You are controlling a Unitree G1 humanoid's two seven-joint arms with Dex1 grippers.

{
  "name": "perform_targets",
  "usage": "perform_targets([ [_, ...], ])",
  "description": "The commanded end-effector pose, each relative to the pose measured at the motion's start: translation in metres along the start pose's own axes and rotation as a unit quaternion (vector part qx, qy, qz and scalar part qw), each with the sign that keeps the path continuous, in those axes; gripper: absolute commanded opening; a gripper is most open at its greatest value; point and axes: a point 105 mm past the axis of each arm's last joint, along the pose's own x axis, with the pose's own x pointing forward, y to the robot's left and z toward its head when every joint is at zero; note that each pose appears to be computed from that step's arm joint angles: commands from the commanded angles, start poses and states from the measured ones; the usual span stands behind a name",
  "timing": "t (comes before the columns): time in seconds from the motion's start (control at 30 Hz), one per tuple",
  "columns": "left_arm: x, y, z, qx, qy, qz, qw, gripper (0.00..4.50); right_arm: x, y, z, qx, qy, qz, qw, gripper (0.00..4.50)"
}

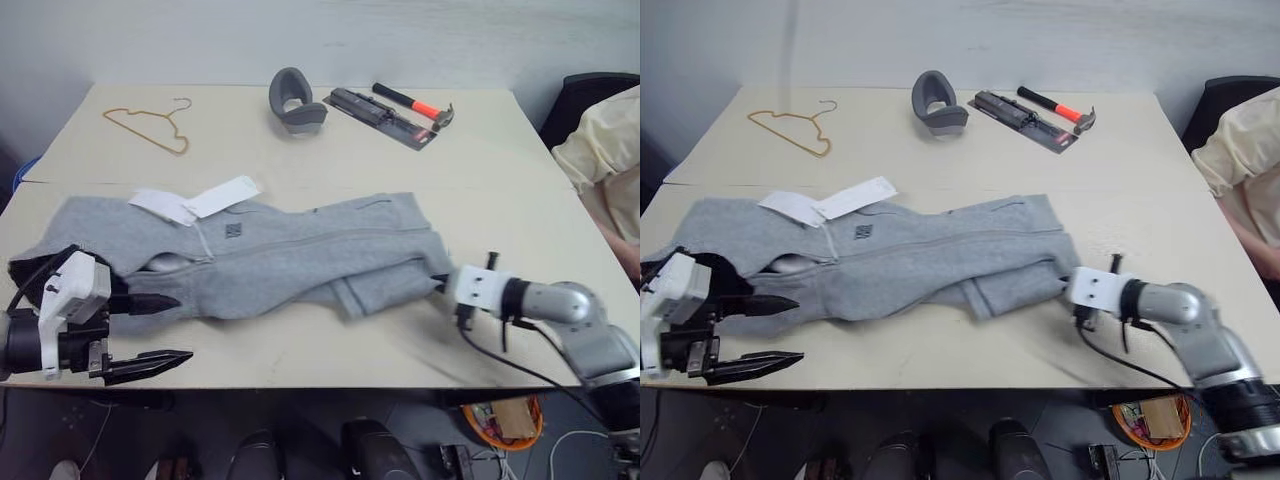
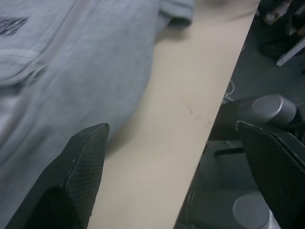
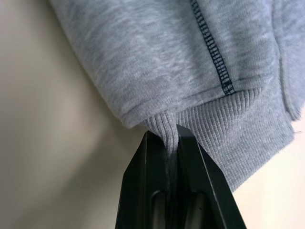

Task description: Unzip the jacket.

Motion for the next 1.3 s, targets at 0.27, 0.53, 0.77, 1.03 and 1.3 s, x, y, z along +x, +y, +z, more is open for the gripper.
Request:
perform_targets([
  [0.27,0.014,0.036,0.001,0.113,0.033,0.069,0.991,4.5,-0.006,-0.004,0.011,0.02,-0.028,-0.013,0.999,0.04],
  [0.53,0.037,0.006,-0.011,0.16,0.085,-0.044,0.982,4.5,0.001,-0.003,0.017,0.025,-0.032,-0.026,0.999,0.04],
  [0.77,0.059,0.038,-0.018,0.272,0.108,0.015,0.956,4.5,0.003,0.004,0.015,0.026,-0.03,-0.028,0.999,0.04],
  [1.03,0.084,0.054,-0.013,0.322,0.062,0.043,0.944,4.3,0.004,0.001,0.012,0.037,-0.033,-0.049,0.998,0.01],
  [1.3,0.081,0.062,-0.008,0.334,0.067,0.034,0.94,1.84,-0.004,0.0,0.01,0.025,-0.033,-0.043,0.998,0.0],
])
